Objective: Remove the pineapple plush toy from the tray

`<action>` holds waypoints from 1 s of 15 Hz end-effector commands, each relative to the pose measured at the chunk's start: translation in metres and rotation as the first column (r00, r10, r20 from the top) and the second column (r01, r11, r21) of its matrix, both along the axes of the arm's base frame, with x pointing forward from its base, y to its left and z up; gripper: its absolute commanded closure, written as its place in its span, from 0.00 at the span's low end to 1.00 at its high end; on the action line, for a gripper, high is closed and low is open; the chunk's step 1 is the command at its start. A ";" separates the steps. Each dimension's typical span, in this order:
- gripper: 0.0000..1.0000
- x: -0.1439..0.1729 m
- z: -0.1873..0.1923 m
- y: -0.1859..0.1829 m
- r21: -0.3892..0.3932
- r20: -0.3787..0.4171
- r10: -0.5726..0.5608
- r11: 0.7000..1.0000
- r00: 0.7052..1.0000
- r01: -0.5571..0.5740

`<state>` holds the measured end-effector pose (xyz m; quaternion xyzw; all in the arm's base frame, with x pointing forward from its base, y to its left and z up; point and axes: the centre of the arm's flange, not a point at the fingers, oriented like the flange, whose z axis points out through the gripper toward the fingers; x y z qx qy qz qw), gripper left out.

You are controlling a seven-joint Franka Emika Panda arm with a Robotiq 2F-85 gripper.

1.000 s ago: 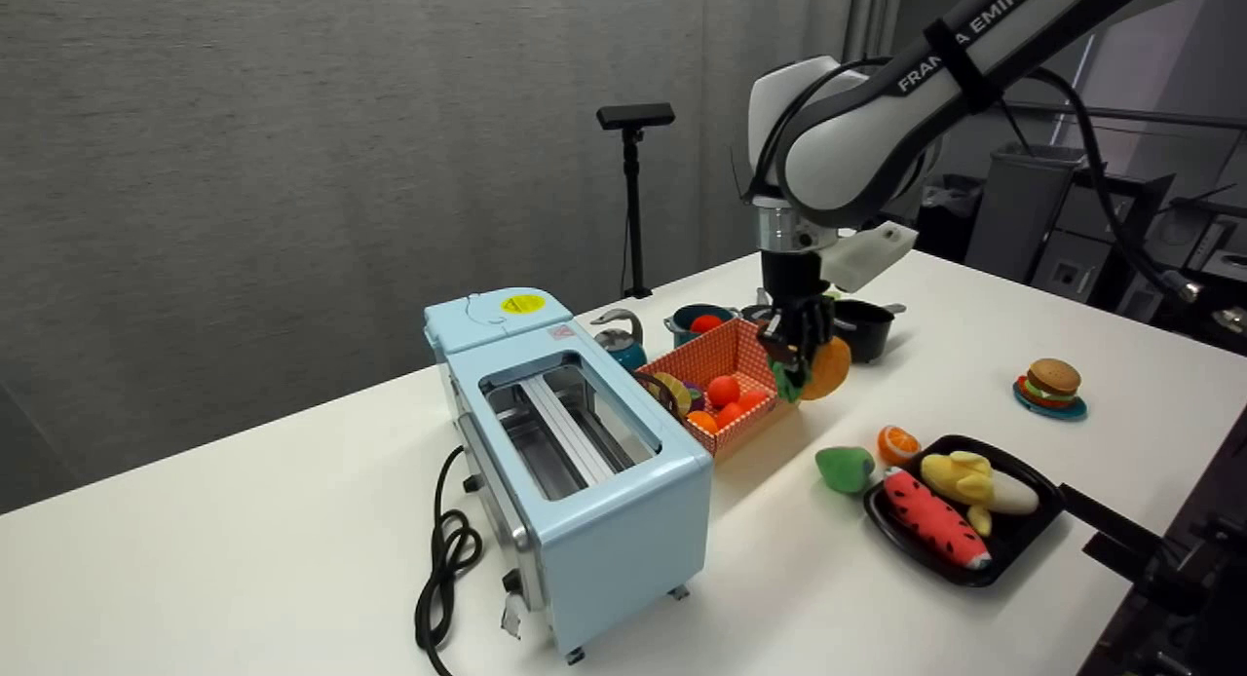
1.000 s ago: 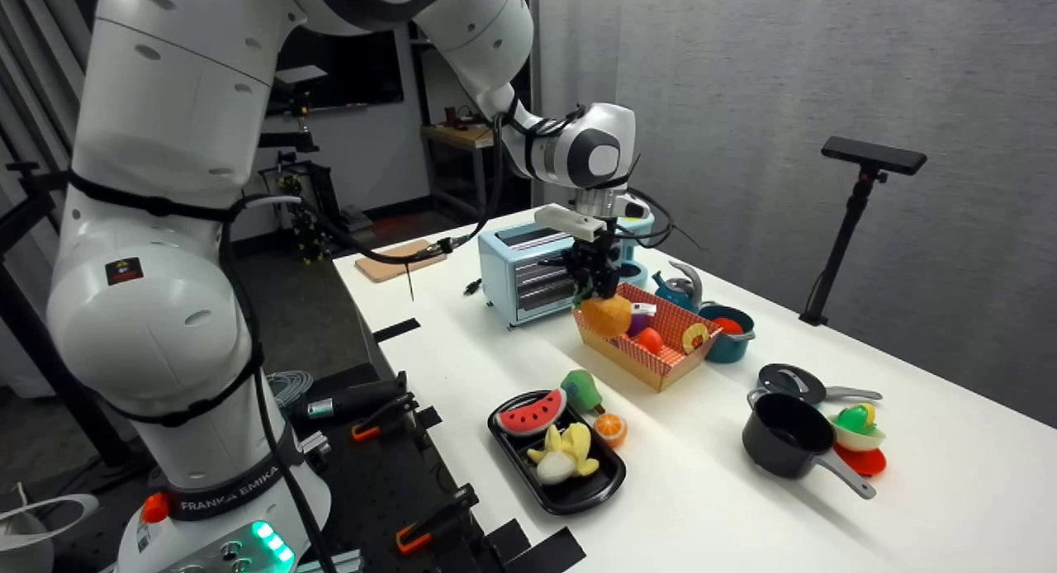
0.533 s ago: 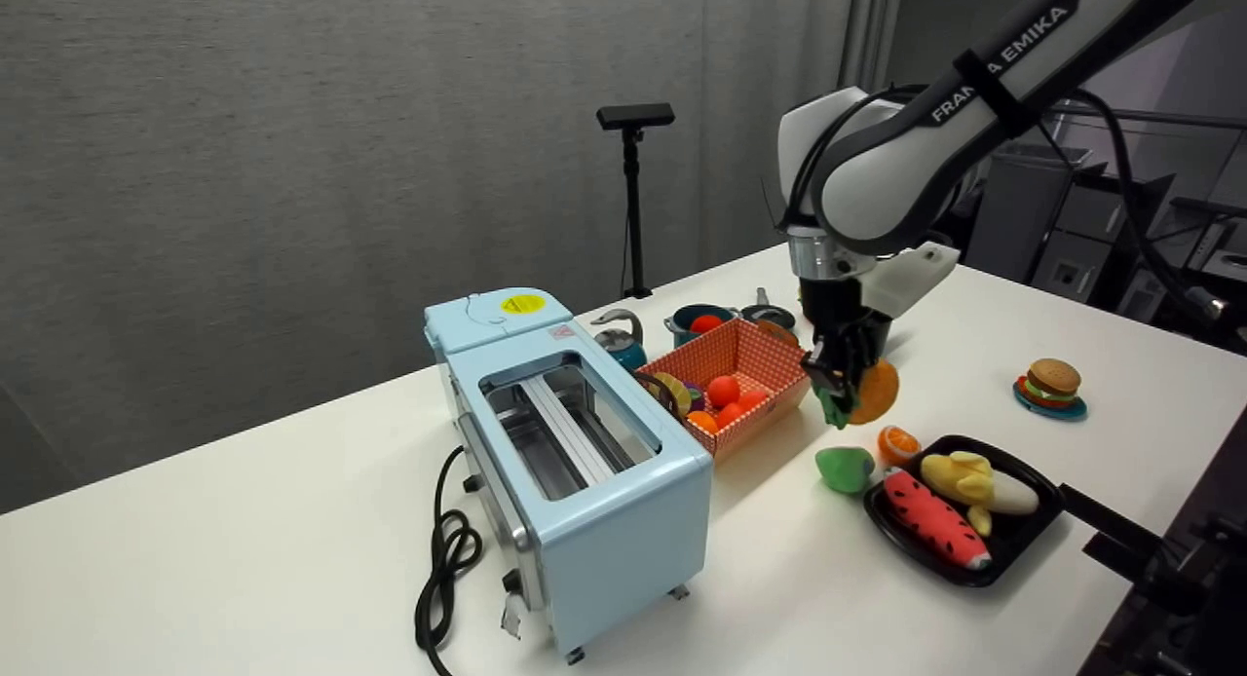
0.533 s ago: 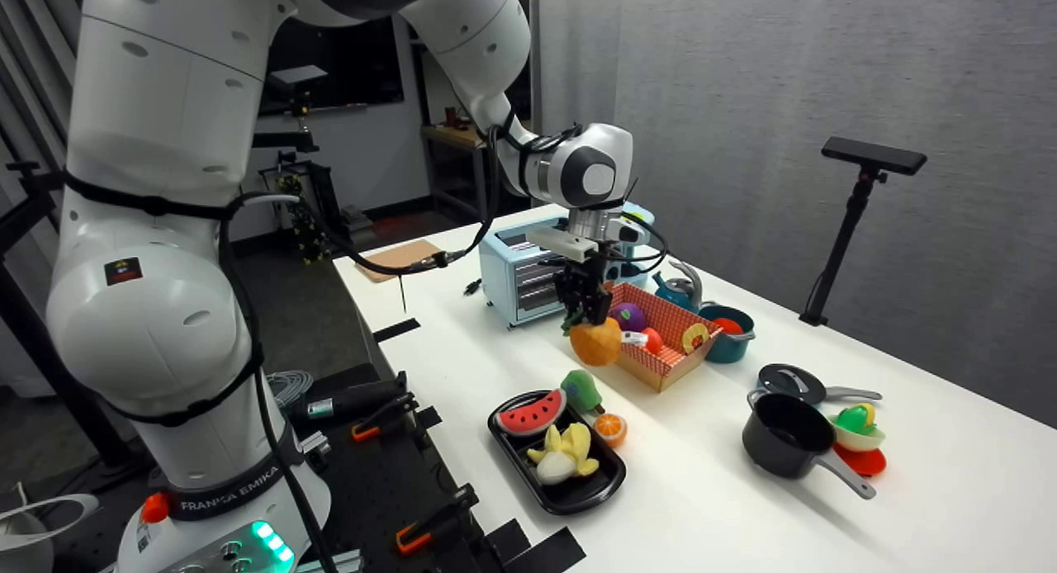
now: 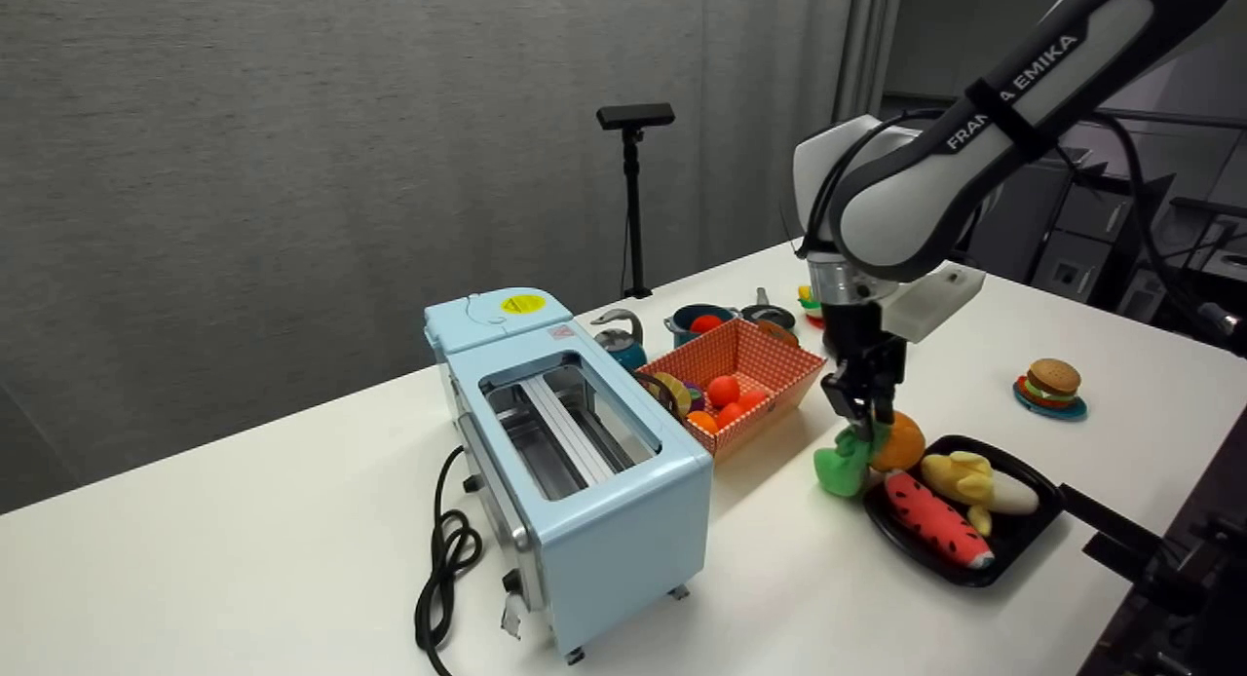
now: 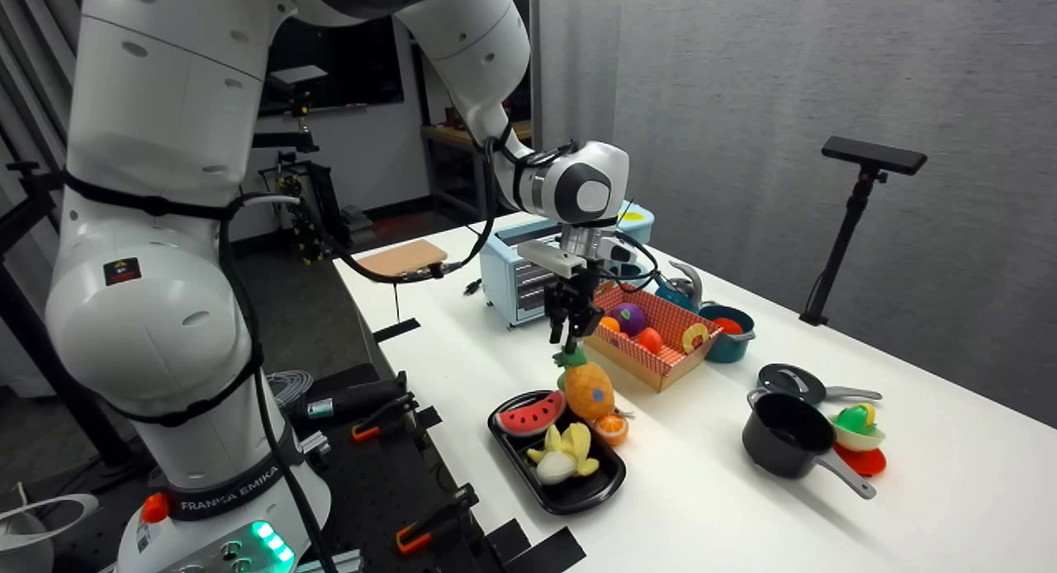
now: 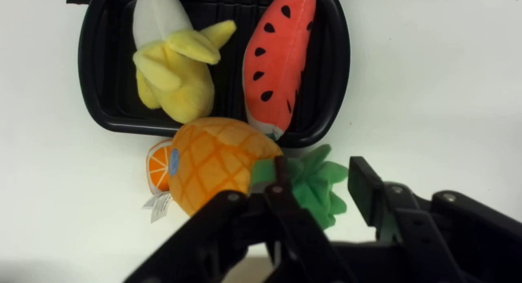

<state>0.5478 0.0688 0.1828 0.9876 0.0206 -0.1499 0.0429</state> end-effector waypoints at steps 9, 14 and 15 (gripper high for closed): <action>0.00 -0.025 0.003 0.011 -0.003 0.007 -0.023 1.000 1.000 0.023; 0.00 -0.035 0.005 0.010 0.022 0.004 -0.014 1.000 1.000 0.014; 0.00 -0.038 0.006 0.009 0.031 -0.010 0.000 1.000 1.000 0.000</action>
